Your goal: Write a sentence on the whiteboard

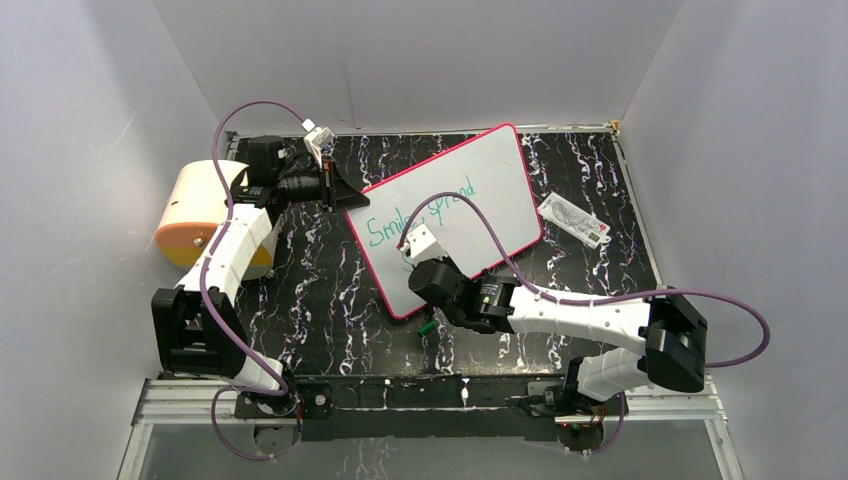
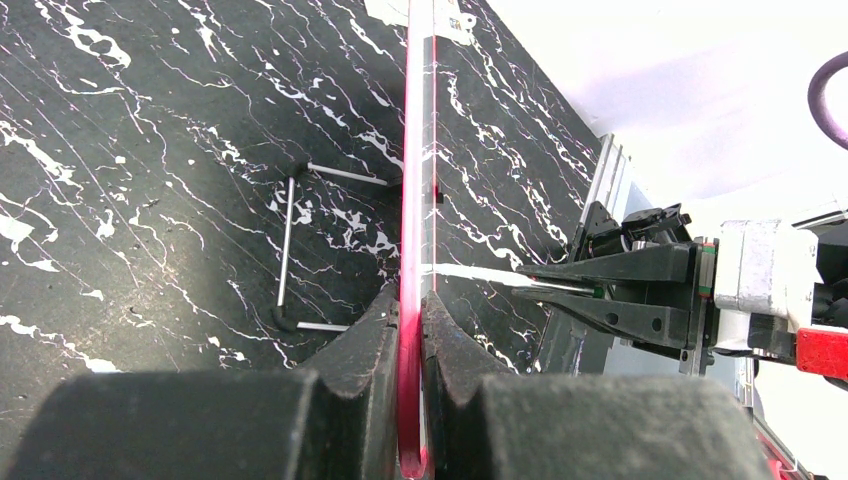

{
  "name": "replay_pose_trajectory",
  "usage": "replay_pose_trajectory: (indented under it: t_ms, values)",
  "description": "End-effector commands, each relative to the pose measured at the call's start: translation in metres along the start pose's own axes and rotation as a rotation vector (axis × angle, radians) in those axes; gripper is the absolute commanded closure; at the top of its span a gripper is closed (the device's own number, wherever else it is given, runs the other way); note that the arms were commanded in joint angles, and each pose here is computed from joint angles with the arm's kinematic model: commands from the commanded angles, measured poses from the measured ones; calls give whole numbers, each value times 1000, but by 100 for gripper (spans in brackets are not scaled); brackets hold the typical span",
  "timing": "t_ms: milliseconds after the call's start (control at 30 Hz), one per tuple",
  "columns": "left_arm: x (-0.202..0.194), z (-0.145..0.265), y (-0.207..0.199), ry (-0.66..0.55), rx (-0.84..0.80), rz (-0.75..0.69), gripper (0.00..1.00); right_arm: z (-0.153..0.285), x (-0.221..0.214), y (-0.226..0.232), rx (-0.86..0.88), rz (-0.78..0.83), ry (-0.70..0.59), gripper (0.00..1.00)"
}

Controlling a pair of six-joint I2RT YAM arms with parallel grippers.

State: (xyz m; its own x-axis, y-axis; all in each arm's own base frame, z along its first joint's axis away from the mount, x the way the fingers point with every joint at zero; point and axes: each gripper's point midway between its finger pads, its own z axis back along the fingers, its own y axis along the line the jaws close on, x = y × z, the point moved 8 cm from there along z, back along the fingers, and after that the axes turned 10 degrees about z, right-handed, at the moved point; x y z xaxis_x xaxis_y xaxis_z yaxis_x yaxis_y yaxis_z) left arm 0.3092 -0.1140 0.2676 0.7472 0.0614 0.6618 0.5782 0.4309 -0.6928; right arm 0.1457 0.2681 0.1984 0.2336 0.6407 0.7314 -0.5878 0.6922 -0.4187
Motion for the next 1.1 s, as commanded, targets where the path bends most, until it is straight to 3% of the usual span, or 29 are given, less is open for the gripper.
replay_pose_trajectory:
  t_ms: [0,667,1067]
  values:
    - [-18,-5,9,49,45,48,100,-5,14,-9,-62,-55,-77,100]
    - [-19,-5,10,51,46,49,100,-6,37,-18,-77,-74,-165,100]
    - [-18,-5,9,49,47,48,100,8,29,-28,-70,-99,-157,100]
